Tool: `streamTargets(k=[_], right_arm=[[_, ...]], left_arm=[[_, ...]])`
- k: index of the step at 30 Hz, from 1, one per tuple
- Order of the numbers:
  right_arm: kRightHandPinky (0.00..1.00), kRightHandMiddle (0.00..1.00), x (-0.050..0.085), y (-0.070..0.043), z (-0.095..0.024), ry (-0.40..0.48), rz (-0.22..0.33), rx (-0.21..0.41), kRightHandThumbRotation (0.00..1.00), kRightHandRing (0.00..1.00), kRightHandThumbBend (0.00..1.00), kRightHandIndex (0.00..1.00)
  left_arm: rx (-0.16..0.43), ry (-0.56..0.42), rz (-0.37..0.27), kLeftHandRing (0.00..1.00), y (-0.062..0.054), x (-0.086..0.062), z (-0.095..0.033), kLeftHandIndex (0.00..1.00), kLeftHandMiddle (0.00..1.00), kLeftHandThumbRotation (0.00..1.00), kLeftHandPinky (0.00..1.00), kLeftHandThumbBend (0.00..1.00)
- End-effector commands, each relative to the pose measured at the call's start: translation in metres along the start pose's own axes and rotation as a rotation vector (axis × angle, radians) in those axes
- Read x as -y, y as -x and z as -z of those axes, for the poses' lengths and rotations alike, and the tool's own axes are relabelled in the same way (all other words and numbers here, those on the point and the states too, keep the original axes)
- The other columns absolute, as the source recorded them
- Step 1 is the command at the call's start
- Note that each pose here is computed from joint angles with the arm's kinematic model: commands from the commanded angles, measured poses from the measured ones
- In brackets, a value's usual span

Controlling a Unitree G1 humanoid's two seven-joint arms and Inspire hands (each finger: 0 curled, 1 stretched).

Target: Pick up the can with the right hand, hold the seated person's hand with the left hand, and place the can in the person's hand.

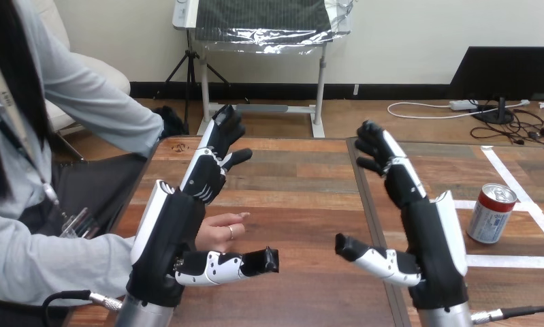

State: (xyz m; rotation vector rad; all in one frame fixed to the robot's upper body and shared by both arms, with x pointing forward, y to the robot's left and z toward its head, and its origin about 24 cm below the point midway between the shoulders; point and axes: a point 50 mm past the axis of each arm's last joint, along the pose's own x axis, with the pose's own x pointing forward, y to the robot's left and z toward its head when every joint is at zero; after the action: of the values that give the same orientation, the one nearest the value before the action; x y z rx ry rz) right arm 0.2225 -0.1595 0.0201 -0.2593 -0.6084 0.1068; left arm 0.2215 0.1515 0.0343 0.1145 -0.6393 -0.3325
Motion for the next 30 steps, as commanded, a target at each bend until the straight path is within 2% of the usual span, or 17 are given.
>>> streamTargets(k=[1, 17, 30], right_arm=[[0.83, 0.93, 0.013, -0.032, -0.007, 0.043, 0.027, 0.12, 0.68, 0.89, 1.0, 0.93], [0.79, 0.91, 0.032, -0.043, -0.006, 0.095, 0.097, 0.131, 0.67, 0.86, 1.0, 0.92], [0.84, 0.92, 0.054, -0.055, -0.003, 0.169, 0.146, 0.125, 0.67, 0.89, 1.0, 0.93]], left_arm=[[0.073, -0.016, -0.033, 0.94, -0.013, -0.005, -0.007, 0.96, 0.96, 0.47, 0.83, 1.0], [0.071, 0.007, -0.051, 0.93, -0.013, -0.005, -0.005, 0.94, 0.95, 0.39, 0.82, 1.0], [0.069, 0.032, -0.082, 0.9, -0.014, -0.006, -0.004, 0.89, 0.91, 0.28, 0.79, 1.0]])
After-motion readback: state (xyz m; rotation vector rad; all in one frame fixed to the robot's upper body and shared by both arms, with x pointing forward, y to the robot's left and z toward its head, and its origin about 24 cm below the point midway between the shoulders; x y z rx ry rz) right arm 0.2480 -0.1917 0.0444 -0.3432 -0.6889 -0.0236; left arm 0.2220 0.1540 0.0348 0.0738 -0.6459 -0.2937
